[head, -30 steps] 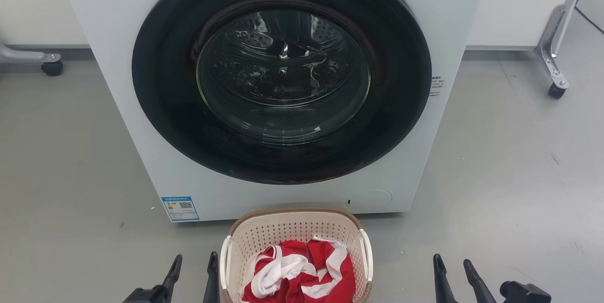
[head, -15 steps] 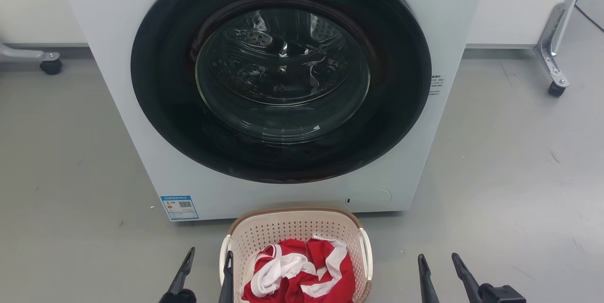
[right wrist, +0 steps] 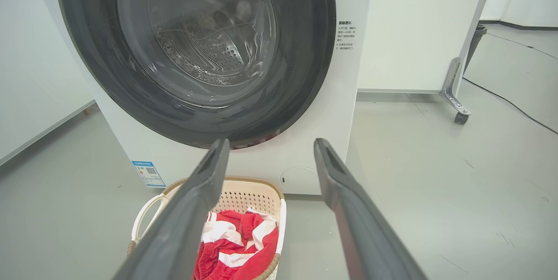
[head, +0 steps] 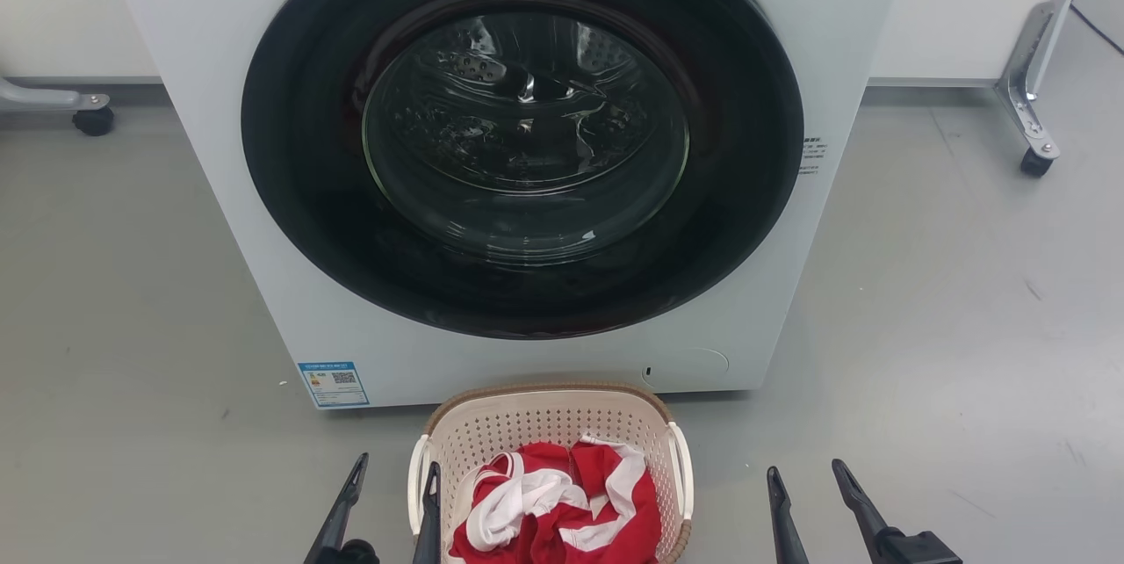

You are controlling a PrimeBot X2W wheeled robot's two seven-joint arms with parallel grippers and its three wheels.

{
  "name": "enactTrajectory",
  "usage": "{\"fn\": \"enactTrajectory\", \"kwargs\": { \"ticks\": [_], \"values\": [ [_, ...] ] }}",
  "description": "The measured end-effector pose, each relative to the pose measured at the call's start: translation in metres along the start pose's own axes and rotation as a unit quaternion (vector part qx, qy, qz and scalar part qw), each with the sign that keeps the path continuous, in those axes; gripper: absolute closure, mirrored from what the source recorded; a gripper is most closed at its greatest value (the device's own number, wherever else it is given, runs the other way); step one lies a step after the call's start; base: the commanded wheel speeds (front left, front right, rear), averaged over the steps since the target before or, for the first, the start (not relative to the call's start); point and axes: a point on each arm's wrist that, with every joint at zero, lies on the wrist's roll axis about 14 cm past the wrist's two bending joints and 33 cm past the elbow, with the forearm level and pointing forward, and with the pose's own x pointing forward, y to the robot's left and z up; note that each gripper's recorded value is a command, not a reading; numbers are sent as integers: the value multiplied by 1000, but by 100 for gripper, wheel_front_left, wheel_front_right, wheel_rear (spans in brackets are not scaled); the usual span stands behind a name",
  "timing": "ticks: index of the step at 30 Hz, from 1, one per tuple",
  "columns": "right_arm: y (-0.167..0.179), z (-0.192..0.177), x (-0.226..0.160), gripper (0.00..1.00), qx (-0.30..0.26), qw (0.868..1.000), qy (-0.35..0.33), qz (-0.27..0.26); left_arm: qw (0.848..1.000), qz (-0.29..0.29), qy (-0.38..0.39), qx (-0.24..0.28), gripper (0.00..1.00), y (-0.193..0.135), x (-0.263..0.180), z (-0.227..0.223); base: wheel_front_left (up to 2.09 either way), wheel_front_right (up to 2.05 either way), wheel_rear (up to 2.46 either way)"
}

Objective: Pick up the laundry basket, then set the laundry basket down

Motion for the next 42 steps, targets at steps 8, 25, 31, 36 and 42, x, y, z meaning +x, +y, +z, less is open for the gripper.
{"fn": "enactTrajectory", "kwargs": {
  "ticks": [8, 25, 31, 36, 42],
  "values": [
    [-3, 2, 1, 0, 3, 1000, -4, -5, 1000, 11, 1, -13, 0, 5, 1, 0, 0, 0, 0],
    [-3, 9, 4, 0, 8, 1000, -14, -7, 1000, 18, -10, -23, 0, 8, 3, 7, 0, 0, 0],
    [-4, 9, 4, 0, 9, 1000, -15, -9, 999, 20, -11, -23, 0, 10, 3, 7, 0, 0, 0],
    [-5, 10, 4, 0, 10, 1000, -15, -10, 999, 21, -11, -24, 0, 10, 3, 7, 0, 0, 0],
    [-4, 10, 4, 0, 11, 1000, -16, -10, 999, 21, -11, -24, 0, 10, 3, 7, 0, 0, 0]
  ]
}}
